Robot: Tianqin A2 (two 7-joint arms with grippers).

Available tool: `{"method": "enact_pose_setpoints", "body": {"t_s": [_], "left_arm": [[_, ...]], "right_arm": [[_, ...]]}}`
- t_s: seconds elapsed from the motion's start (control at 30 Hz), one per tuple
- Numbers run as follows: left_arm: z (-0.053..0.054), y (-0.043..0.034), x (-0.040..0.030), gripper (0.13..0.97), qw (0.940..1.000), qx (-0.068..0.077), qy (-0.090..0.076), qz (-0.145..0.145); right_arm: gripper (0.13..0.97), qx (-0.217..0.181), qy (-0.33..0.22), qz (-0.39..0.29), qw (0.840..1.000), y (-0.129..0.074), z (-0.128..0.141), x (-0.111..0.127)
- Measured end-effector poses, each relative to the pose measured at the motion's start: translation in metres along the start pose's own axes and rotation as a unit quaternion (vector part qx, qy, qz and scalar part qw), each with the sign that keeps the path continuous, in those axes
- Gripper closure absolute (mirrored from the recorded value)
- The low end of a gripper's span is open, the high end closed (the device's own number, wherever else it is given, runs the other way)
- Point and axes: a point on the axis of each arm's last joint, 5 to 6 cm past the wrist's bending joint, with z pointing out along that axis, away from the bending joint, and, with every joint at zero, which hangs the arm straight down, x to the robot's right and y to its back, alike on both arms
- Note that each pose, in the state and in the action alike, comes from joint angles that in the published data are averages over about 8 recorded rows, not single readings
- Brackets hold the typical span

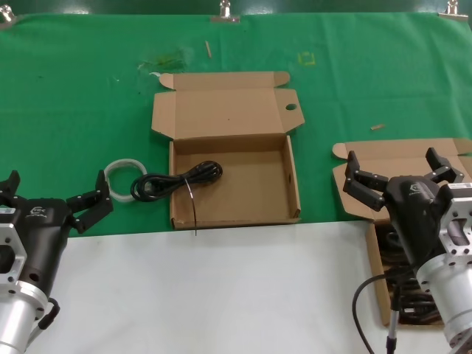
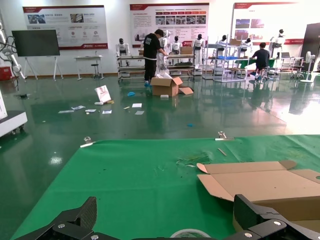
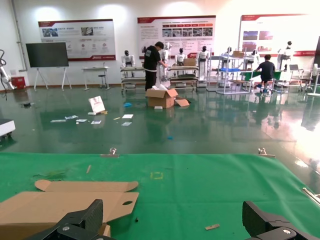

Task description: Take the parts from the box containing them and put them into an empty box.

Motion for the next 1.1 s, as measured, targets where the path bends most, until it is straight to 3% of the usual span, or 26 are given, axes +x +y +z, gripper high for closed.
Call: {"method": "enact_pose_setpoints", "body": {"t_s": [1.1], "left_arm": [[0.0,0.0,0.0,0.132,1.0,0.0,0.0,0.0]], "right_arm": [[0.13,0.0,0.001,0.002,1.0,0.0005,-0.0016,0.0017]]}}
